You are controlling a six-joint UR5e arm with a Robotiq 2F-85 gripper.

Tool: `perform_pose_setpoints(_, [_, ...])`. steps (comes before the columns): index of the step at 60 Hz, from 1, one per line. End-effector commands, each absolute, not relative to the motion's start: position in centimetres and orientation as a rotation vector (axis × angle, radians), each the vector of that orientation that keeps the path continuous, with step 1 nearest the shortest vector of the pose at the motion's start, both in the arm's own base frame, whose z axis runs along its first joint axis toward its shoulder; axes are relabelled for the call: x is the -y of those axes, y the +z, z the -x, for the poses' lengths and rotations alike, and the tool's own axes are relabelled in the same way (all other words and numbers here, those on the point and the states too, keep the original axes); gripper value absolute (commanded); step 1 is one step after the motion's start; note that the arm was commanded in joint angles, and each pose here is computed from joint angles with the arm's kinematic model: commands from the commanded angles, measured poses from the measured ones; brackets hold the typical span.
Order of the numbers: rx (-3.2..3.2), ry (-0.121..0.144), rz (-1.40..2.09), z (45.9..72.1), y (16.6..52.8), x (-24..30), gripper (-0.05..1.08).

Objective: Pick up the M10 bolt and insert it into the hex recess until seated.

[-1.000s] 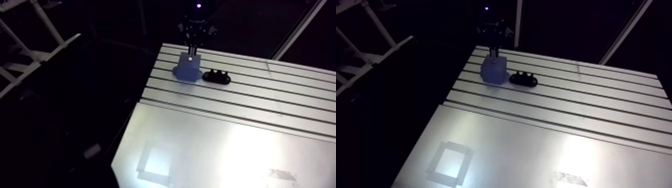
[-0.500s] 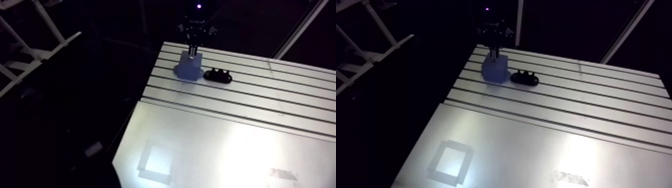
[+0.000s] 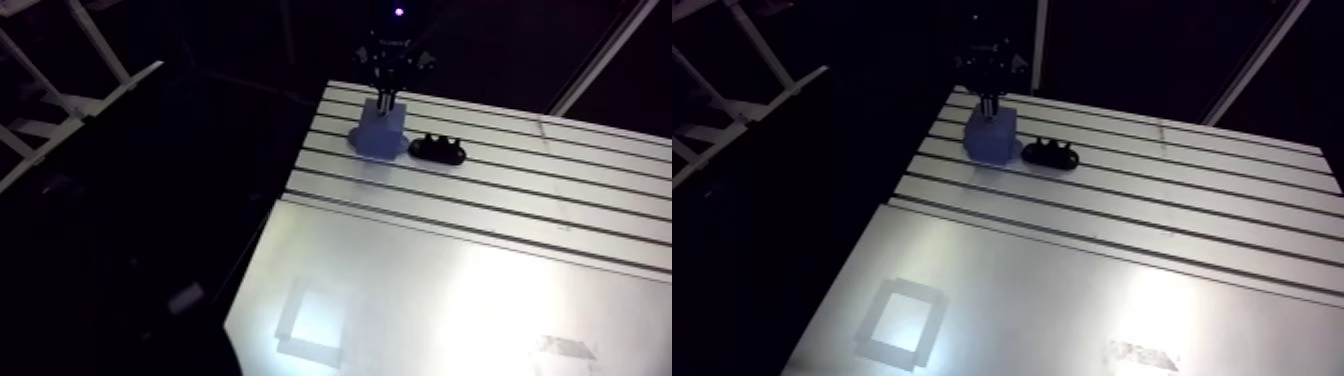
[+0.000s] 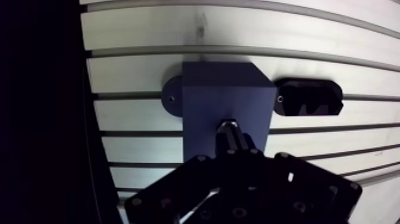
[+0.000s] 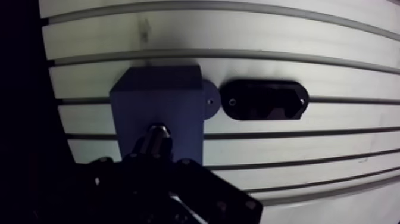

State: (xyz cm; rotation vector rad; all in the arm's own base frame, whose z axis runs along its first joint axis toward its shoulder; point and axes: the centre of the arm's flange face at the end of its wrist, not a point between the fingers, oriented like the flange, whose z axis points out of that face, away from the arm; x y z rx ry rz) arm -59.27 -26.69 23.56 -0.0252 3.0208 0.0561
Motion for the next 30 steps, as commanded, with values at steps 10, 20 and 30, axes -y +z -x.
perform_pose_setpoints(10, [-3.016, 0.058, 0.03, 59.36, 23.23, 26.78, 1.08])
perform_pose_setpoints(20, [-3.016, 0.058, 0.03, 59.36, 23.23, 26.78, 1.08])
perform_pose_setpoints(30, [-3.017, 0.06, 0.03, 59.37, 23.23, 26.77, 1.07])
